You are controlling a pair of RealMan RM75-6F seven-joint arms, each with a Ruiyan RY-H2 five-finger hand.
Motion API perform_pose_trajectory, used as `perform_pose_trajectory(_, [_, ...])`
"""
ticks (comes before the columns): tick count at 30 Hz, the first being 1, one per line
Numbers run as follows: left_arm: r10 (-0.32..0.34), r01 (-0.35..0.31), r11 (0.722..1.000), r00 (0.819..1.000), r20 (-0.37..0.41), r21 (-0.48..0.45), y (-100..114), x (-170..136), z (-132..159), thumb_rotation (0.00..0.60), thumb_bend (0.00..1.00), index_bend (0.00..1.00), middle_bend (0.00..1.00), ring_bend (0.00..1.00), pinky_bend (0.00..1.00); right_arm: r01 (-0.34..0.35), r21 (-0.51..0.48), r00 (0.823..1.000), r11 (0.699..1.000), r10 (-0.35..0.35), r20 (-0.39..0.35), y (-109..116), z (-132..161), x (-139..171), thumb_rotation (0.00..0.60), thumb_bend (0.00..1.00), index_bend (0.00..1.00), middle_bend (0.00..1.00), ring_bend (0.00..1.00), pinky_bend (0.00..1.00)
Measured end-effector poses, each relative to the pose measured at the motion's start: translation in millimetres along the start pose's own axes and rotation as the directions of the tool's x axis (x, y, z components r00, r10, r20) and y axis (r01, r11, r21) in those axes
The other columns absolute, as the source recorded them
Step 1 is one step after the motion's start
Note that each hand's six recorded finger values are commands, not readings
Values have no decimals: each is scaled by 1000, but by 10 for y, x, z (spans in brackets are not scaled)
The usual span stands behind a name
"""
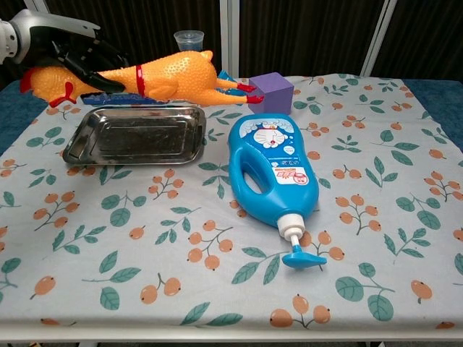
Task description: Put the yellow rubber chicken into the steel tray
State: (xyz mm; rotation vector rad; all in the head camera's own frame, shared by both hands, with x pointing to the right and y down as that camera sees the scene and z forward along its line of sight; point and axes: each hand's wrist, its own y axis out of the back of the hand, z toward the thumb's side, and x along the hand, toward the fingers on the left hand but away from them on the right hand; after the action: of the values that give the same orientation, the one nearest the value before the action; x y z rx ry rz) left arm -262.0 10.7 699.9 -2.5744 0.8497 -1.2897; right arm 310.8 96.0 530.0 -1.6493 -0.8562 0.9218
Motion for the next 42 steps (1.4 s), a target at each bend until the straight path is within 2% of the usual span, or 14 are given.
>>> perform_pose_trajectory(5, [100, -97, 994, 993, -62, 50, 118, 170, -264, 600, 771, 755, 696, 508, 589, 8, 3, 1000, 1000, -8, 23, 41, -75, 93, 600, 0, 0, 70, 46, 157])
perform_pose_trajectory(8, [139, -131, 988, 985, -101, 76, 143, 204, -430, 600, 770, 746, 645, 457, 565, 5, -6, 999, 1000, -4, 39, 31, -123, 113, 600, 0, 0, 69, 46, 157])
perform_pose_trajectory(13, [163, -141, 977, 977, -136, 162, 79, 211, -620, 600, 757, 684, 537, 362, 492, -2, -10, 999, 1000, 3, 53, -6, -163, 132, 600, 0, 0, 70, 46, 157])
perform_pose_trajectory(16, [171, -138, 969, 974, -150, 205, 19, 209, -699, 600, 714, 573, 439, 285, 441, -3, -17, 998, 1000, 4, 64, -17, -182, 140, 600, 0, 0, 70, 46, 157])
perform_pose_trajectory(19, [179, -137, 960, 971, -158, 244, -11, 209, -739, 600, 665, 454, 358, 228, 407, 1, -21, 997, 1000, 1, 72, -12, -197, 160, 600, 0, 0, 70, 46, 157])
perform_pose_trajectory(22, [192, -142, 951, 968, -164, 275, -19, 203, -760, 600, 544, 304, 251, 165, 370, 6, -23, 997, 1000, -4, 79, 4, -214, 182, 600, 0, 0, 70, 46, 157])
perform_pose_trajectory(27, [214, -157, 944, 961, -177, 290, -27, 174, -756, 600, 335, 210, 145, 107, 320, 12, -31, 996, 999, -9, 94, 27, -247, 218, 600, 0, 0, 70, 46, 157])
perform_pose_trajectory(31, [218, -161, 947, 958, -184, 279, -48, 128, -714, 600, 248, 180, 93, 79, 261, 12, -27, 994, 1000, -9, 107, 32, -291, 245, 600, 0, 0, 70, 46, 157])
perform_pose_trajectory(35, [257, -217, 950, 951, -174, 223, 18, 22, -642, 600, 231, 175, 88, 77, 256, 13, -19, 991, 1000, -11, 132, 46, -376, 296, 600, 0, 0, 74, 48, 161])
perform_pose_trajectory(38, [284, -253, 949, 945, -164, 188, 97, -135, -595, 600, 228, 175, 89, 77, 259, -5, -1, 988, 1000, 5, 154, 33, -476, 361, 600, 5, 0, 115, 69, 188])
perform_pose_trajectory(42, [346, -317, 929, 927, -147, 189, 235, -474, -550, 600, 227, 180, 102, 77, 260, -39, 7, 978, 999, 37, 207, -9, -647, 487, 600, 104, 0, 169, 115, 224])
